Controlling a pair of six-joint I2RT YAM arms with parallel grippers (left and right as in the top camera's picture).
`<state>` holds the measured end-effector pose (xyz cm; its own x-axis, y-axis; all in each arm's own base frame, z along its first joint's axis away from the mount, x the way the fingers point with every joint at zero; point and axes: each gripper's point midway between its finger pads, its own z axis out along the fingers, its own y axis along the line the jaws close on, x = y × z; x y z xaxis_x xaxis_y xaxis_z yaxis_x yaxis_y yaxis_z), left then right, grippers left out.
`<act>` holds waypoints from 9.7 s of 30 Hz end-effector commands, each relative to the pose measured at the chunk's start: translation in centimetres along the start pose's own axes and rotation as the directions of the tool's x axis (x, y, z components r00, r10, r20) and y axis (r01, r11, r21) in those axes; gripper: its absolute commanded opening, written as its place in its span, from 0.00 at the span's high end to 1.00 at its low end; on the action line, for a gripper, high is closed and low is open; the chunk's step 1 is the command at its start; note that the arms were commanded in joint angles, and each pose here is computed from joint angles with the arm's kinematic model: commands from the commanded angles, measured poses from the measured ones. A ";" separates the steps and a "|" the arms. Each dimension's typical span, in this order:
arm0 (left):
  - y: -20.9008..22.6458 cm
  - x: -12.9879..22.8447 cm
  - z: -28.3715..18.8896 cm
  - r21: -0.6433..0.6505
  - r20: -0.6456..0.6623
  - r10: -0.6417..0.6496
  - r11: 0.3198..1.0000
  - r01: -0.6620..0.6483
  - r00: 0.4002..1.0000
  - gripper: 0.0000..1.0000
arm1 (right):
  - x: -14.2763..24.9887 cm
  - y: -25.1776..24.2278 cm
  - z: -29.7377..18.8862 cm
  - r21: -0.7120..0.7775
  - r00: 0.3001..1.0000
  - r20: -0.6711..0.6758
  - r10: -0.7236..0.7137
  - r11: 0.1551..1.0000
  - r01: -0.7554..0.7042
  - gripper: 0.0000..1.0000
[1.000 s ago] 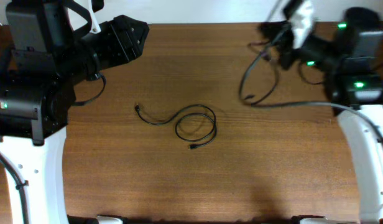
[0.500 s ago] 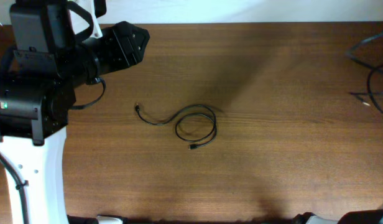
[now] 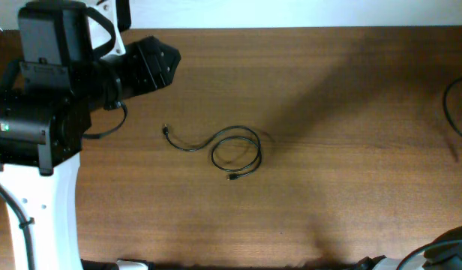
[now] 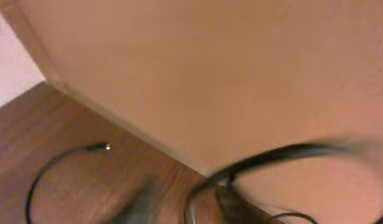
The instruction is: Untangle cables
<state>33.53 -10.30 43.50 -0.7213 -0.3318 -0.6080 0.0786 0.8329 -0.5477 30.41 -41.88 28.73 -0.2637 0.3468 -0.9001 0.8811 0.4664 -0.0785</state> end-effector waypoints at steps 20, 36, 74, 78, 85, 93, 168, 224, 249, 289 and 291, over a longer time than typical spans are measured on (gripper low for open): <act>-1.4 0.3 -0.9 0.068 -0.006 0.076 0.995 -0.075 0.997 0.36 | 12.0 9.0 -5.0 -0.205 0.707 -0.648 0.284 0.828 -0.521 0.02; -0.9 0.1 -3.0 0.059 0.041 0.177 0.982 -0.179 0.983 0.18 | 21.2 26.4 -22.8 -0.925 0.648 -0.268 -0.713 0.379 0.035 0.00; 2.7 1.6 -4.7 -0.144 0.003 0.235 0.962 -0.232 0.972 0.01 | 44.0 32.1 -44.5 -0.669 0.396 -0.720 -0.570 0.721 -0.180 0.21; 2.8 1.8 -4.7 -0.146 -0.008 0.230 0.963 -0.229 0.973 0.01 | 44.1 32.9 -45.2 -0.652 0.442 -0.726 -0.527 0.731 -0.201 0.36; 2.8 1.9 -4.7 -0.146 -0.008 0.230 0.963 -0.229 0.973 0.01 | 46.0 32.6 -44.7 -0.586 0.405 -0.778 -0.480 0.787 -0.194 0.24; 2.8 2.0 -4.8 -0.146 -0.009 0.229 0.963 -0.228 0.973 0.01 | 47.4 34.2 -42.8 -0.576 0.466 -0.764 -0.446 0.796 -0.183 0.49; -0.2 -1.8 -11.1 -0.233 0.271 0.498 0.864 -0.446 0.824 0.01 | -10.7 12.5 -32.0 -0.956 0.970 0.158 0.187 0.274 0.103 0.01; 2.9 9.7 -13.0 -0.174 0.527 0.499 0.856 -0.488 0.688 0.01 | 13.9 8.1 -39.7 -0.841 0.964 0.036 -0.265 0.513 0.173 0.01; 9.4 7.4 -6.0 -0.340 0.741 0.490 0.863 -0.373 0.458 0.01 | 15.2 7.7 -39.7 -0.841 0.954 -0.008 -0.299 0.518 0.156 0.01; 26.9 18.5 2.6 -0.577 0.562 0.497 0.808 -0.117 0.661 0.01 | 15.2 7.7 -39.7 -0.841 0.954 -0.008 -0.299 0.518 0.156 0.01; 26.4 18.7 3.0 -0.589 0.526 0.544 0.787 -0.182 0.654 0.01 | 15.2 7.7 -39.7 -0.841 0.954 -0.008 -0.299 0.518 0.156 0.01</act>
<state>24.17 4.47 16.08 -0.0527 -0.0520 -0.9973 -0.2335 0.9716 -0.0383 17.61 -1.03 31.46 -0.5184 0.2016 -0.8310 0.1004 0.9795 0.1749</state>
